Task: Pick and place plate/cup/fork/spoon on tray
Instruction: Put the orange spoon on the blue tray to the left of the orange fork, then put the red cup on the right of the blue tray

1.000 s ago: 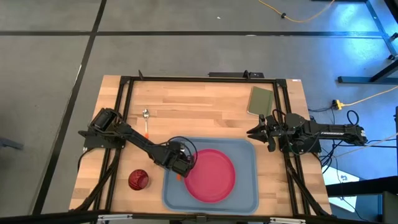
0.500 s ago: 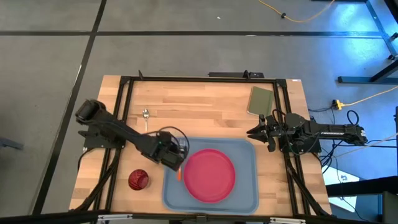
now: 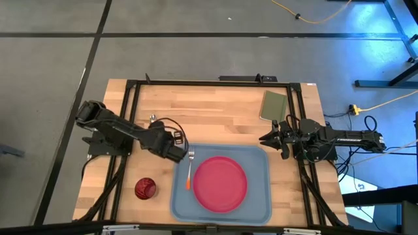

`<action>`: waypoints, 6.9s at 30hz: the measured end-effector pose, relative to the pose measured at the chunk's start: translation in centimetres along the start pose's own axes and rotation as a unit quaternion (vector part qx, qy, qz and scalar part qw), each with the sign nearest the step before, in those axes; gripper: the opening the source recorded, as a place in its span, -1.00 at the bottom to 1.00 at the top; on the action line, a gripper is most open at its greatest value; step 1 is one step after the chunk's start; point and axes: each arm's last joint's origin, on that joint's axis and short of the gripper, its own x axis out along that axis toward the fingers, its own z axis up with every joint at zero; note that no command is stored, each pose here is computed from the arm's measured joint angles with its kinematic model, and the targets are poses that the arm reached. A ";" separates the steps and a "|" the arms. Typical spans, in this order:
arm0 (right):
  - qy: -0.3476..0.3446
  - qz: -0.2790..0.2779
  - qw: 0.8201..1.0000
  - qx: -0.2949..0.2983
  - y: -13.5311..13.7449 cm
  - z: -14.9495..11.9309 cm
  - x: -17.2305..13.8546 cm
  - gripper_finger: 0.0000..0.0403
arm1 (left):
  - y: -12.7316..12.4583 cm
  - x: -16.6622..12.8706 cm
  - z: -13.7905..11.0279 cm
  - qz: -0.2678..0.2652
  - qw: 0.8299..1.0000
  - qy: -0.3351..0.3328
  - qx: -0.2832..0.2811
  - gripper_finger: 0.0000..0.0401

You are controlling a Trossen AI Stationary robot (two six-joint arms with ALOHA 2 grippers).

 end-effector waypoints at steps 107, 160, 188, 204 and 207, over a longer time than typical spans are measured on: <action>0.000 0.000 1.000 0.000 0.0 0.0 0.0 -0.50 | 0.3 4.8 2.8 -0.126 0.983 0.120 0.051 -0.99; 0.000 0.000 1.000 0.000 0.0 0.0 0.0 -0.50 | -2.9 0.6 -11.1 -0.163 0.970 0.170 0.055 -1.00; 0.000 0.000 1.000 0.000 0.0 0.0 0.0 -0.50 | -2.9 1.7 -12.2 -0.145 0.973 0.169 0.060 -0.56; 0.000 0.000 1.000 0.000 0.0 0.0 0.0 -0.50 | -0.8 -2.5 -6.3 -0.168 0.972 0.133 0.101 -0.53; 0.000 0.000 1.000 0.000 0.0 0.0 0.0 -0.50 | 0.4 -3.2 -4.8 -0.145 0.975 0.131 0.107 -0.53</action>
